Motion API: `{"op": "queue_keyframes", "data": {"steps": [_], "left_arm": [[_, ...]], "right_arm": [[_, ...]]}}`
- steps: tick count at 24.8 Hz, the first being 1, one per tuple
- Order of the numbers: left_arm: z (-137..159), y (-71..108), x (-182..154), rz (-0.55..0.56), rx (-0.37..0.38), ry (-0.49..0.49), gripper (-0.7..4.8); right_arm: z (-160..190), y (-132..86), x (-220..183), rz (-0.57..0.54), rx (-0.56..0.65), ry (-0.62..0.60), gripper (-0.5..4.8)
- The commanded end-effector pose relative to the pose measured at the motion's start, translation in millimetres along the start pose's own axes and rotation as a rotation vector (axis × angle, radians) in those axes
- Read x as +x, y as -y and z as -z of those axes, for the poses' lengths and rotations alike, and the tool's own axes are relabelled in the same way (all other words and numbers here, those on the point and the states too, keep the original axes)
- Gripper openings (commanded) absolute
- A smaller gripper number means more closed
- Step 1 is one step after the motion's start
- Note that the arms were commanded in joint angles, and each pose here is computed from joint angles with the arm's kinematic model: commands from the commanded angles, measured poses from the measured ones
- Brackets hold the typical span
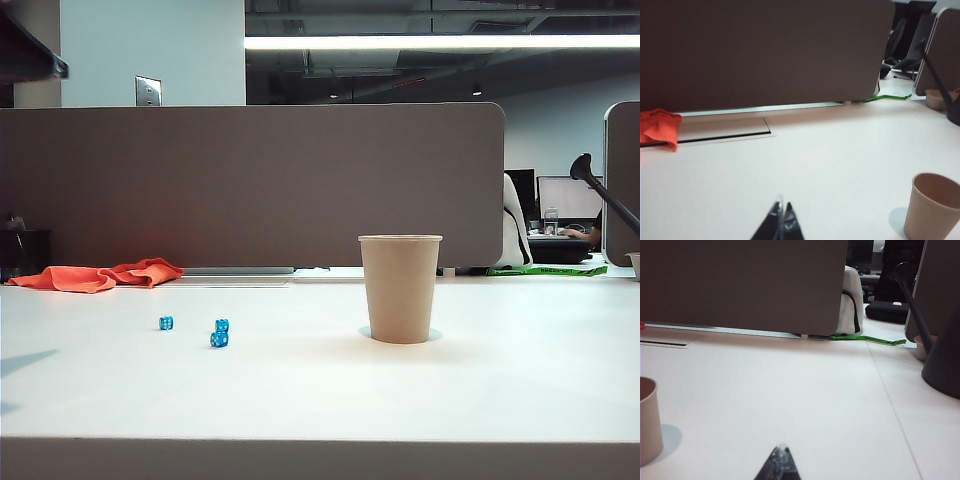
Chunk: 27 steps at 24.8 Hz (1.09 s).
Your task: Pick up the dice with a different color and drop it into the paper cup.
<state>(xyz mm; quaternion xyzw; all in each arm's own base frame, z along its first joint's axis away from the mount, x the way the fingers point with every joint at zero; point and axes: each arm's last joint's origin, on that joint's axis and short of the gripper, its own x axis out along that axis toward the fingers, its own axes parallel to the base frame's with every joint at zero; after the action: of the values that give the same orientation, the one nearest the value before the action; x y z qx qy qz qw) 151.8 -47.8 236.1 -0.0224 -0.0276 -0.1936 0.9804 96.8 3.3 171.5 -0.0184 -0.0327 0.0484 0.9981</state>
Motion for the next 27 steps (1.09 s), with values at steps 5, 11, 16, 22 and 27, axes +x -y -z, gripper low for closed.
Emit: {"op": "queue_keyframes", "data": {"steps": [5,11,16,22,27], "left_arm": [[-4.0,1.9,-27.8,-0.038,0.007,0.056,-0.06],[-9.1,3.0,-54.9,-0.103,0.01,0.09,-0.06],[-9.7,5.2,-76.4,-0.102,0.012,0.124,-0.06],[-5.7,5.4,-84.0,-0.117,0.03,0.088,-0.06],[5.1,5.7,-80.6,-0.082,0.2,0.041,-0.06]], "right_arm": [[-1.1,0.0,0.0,-0.001,0.003,0.015,-0.02],[-1.0,0.0,0.0,-0.001,0.007,0.014,-0.02],[1.9,-0.4,0.0,-0.013,0.01,-0.015,-0.02],[1.2,-0.7,0.1,-0.023,0.01,-0.008,-0.02],[1.1,-0.8,0.1,-0.025,0.013,-0.007,-0.02]]}}
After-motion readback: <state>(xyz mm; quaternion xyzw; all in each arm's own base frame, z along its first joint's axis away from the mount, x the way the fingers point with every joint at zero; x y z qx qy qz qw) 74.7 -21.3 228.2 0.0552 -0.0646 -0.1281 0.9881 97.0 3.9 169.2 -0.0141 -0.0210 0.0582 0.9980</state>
